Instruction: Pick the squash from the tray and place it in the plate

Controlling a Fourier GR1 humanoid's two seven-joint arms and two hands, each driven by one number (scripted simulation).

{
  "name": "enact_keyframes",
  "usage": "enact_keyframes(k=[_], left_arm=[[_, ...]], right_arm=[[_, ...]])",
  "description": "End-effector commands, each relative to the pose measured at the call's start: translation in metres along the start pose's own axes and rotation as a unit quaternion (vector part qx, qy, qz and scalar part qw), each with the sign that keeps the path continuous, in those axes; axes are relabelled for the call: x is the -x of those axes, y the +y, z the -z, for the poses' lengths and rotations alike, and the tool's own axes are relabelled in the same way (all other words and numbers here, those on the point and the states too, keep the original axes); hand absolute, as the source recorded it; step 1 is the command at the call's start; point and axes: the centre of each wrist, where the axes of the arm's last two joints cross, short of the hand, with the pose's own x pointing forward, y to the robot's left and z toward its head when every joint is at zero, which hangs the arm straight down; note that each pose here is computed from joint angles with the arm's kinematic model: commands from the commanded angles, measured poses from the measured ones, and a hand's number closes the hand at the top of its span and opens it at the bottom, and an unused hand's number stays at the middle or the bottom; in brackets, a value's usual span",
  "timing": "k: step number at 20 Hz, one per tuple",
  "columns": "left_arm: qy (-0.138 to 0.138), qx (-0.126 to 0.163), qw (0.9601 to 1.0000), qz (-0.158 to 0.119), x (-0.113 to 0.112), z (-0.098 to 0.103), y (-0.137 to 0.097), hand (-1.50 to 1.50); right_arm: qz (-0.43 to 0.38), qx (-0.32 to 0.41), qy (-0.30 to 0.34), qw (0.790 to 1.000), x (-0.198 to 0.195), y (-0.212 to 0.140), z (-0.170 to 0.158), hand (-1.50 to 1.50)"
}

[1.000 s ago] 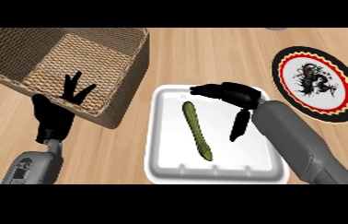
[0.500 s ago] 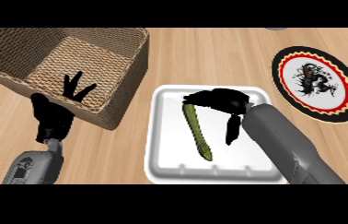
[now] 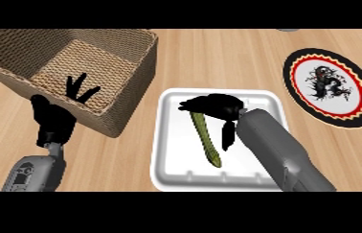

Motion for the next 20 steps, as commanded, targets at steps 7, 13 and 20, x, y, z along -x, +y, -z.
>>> enact_keyframes(k=[7, 13, 20], left_arm=[[-0.002, 0.001, 1.0, 0.0, -0.002, 0.0, -0.017, 0.0], [0.0, -0.003, 1.0, -0.003, -0.004, 0.003, -0.008, 0.0], [-0.005, 0.002, 1.0, -0.002, -0.002, 0.0, -0.012, 0.0]], right_arm=[[-0.038, -0.032, 0.009, 0.999, -0.003, 0.021, 0.011, -1.5], [-0.061, -0.083, -0.05, 0.993, -0.004, 0.028, 0.01, 1.5], [-0.039, -0.053, -0.05, 0.997, -0.014, 0.05, 0.024, 1.5]])
